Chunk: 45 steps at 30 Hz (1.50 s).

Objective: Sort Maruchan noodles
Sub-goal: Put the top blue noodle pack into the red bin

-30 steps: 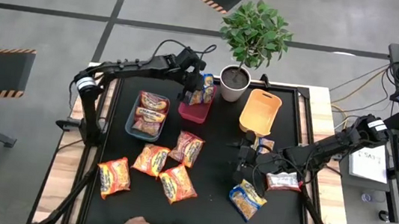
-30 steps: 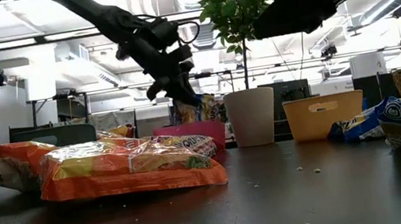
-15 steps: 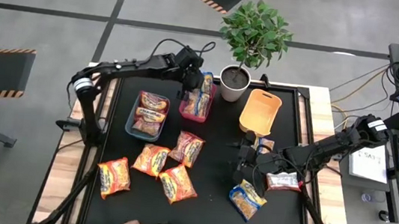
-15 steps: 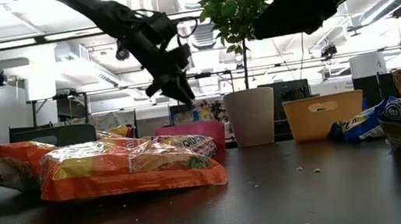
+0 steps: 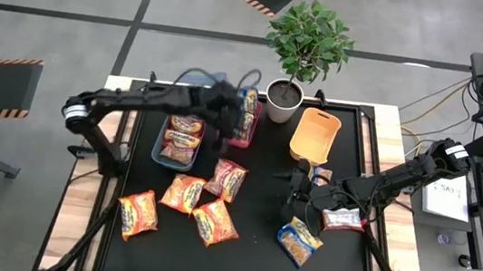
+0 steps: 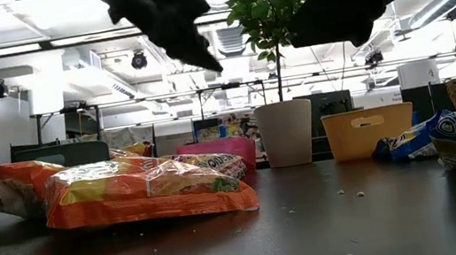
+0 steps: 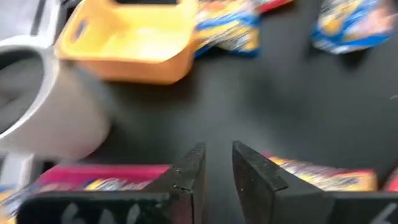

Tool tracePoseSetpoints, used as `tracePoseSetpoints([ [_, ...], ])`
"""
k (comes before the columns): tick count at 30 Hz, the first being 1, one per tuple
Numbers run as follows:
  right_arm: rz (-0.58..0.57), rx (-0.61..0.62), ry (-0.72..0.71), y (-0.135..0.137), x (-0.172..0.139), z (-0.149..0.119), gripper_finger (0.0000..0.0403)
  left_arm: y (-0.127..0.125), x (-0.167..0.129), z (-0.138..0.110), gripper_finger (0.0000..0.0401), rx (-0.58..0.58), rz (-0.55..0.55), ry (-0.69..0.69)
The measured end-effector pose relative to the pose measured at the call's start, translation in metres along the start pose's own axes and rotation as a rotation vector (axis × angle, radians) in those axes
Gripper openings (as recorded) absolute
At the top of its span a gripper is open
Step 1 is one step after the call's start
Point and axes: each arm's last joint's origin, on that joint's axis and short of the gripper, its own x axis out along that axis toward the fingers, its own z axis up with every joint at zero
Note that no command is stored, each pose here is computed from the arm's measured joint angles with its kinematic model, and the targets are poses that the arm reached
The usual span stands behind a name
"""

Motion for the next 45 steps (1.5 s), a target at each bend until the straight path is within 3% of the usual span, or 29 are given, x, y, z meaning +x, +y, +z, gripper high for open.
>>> tracePoseSetpoints([
  [9,0.000,0.163,-0.001,0.000,0.000,0.000,0.0224,-0.092,0.012,-0.002,0.0038,0.038,-0.070,-0.233],
  [16,0.018,0.398,0.086,-0.002,0.000,-0.007,0.0224,-0.131,0.017,-0.021,0.0038,0.018,-0.044,-0.296],
  [21,0.027,0.562,0.362,-0.008,-0.002,-0.027,0.0224,-0.138,0.021,-0.032,0.0038,0.018,-0.057,-0.298],
  [24,-0.083,0.659,0.532,-0.016,-0.008,-0.041,0.0224,-0.138,0.021,-0.031,0.0038,0.018,-0.055,-0.301],
  [27,-0.190,0.712,0.608,-0.023,-0.015,-0.047,0.0224,-0.138,0.021,-0.031,0.0038,0.039,-0.048,-0.311],
  [38,-0.183,0.705,0.609,-0.027,-0.036,-0.017,0.0210,-0.137,0.020,-0.026,0.0038,0.104,-0.026,-0.360],
  [42,-0.295,0.673,0.698,-0.031,-0.047,-0.004,0.0210,-0.136,0.020,-0.027,0.0038,0.107,-0.025,-0.359],
  [45,-0.327,0.561,0.805,-0.031,-0.051,0.000,0.0210,-0.136,0.020,-0.027,0.0038,0.107,-0.025,-0.358],
])
